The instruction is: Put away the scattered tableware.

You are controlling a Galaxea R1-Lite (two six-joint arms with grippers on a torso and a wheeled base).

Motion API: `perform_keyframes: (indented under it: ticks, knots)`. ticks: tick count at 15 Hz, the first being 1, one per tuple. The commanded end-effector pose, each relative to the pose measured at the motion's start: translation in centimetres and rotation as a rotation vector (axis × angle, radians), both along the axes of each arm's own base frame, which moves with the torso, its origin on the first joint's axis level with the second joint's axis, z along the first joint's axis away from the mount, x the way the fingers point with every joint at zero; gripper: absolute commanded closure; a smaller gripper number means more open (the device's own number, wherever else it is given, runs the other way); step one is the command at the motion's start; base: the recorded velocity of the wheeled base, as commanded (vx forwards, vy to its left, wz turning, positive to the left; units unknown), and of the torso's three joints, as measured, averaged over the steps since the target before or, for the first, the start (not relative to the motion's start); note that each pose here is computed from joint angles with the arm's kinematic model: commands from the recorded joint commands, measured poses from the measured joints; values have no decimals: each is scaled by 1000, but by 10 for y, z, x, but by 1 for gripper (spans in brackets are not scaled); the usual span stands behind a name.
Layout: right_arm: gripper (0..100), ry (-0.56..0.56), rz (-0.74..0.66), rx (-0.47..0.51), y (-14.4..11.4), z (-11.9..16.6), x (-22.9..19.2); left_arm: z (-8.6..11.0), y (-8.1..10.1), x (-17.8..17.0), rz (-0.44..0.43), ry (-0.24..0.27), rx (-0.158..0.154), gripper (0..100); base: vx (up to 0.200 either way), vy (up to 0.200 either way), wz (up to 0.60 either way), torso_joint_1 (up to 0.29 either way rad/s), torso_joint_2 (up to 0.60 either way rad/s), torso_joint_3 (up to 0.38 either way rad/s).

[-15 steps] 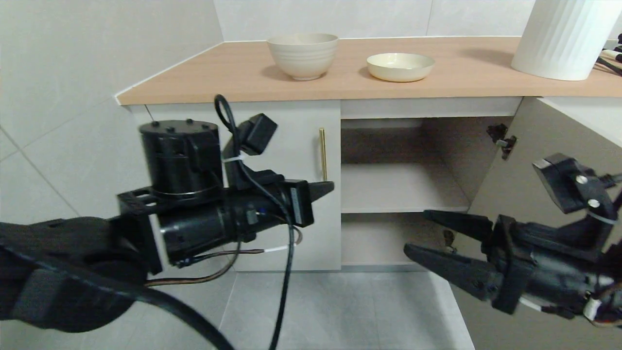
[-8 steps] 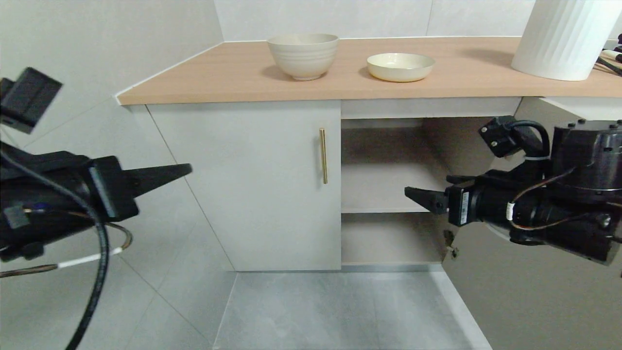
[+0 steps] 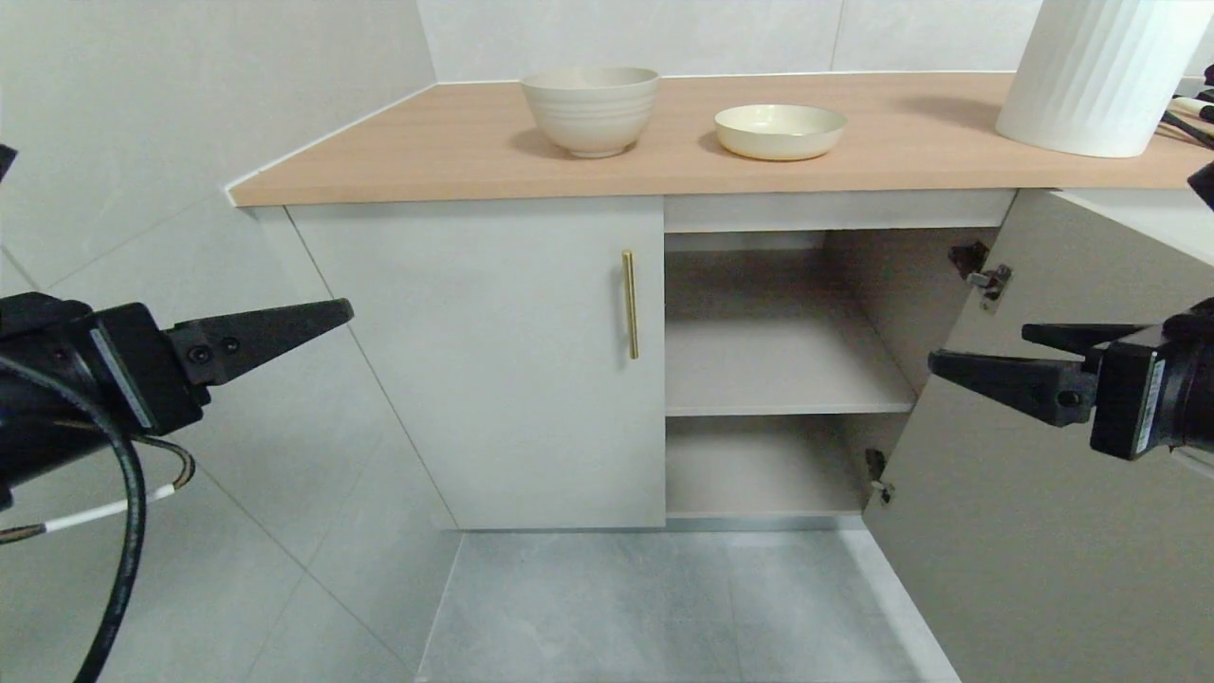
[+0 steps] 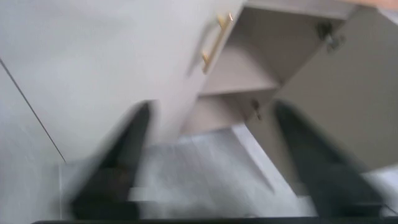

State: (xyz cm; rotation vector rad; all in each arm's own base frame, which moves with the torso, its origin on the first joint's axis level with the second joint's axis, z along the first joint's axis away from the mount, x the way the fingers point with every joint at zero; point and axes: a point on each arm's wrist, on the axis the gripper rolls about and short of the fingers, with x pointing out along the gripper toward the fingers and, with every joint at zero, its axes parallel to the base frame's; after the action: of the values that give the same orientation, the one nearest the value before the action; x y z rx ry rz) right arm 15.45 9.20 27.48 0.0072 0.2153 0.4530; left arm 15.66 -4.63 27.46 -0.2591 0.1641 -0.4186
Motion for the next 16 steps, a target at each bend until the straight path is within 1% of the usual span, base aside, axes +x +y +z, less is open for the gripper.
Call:
perform_keyframes:
  ticks: [1, 4, 6, 8, 9, 10, 11, 16]
  knots:
    - [0, -4, -2, 20, -1, 3, -2, -6, -1, 5, 2, 9, 3, 0, 0, 0, 0, 0, 0, 0]
    - [0, 16, -16, 32, 2, 2, 3, -6, -1, 7, 26, 3, 5, 0, 0, 0, 0, 0, 0, 0]
    - [0, 38, -20, 36, 1, 2, 3, -5, -1, 7, 27, -2, 7, 0, 0, 0, 0, 0, 0, 0]
    - [0, 40, -20, 34, 2, 3, 3, -5, -1, 7, 23, -7, 21, 0, 0, 0, 0, 0, 0, 0]
    - [0, 40, -20, 34, 2, 3, 3, -6, -1, 8, 18, -6, 33, 0, 0, 0, 0, 0, 0, 0]
    - [0, 43, -21, 33, 2, 3, 3, -7, -2, 10, 15, -5, 57, 0, 200, 0, 0, 2, 2, -2]
    - [0, 47, -21, 30, 3, 2, 4, -8, -2, 11, 14, -6, 66, 0, 200, 0, 0, 7, 2, 7]
    - [0, 47, -20, 31, 4, 3, 6, -9, -4, 14, 12, 3, 69, 0, 200, 0, 0, 1, -2, 4]
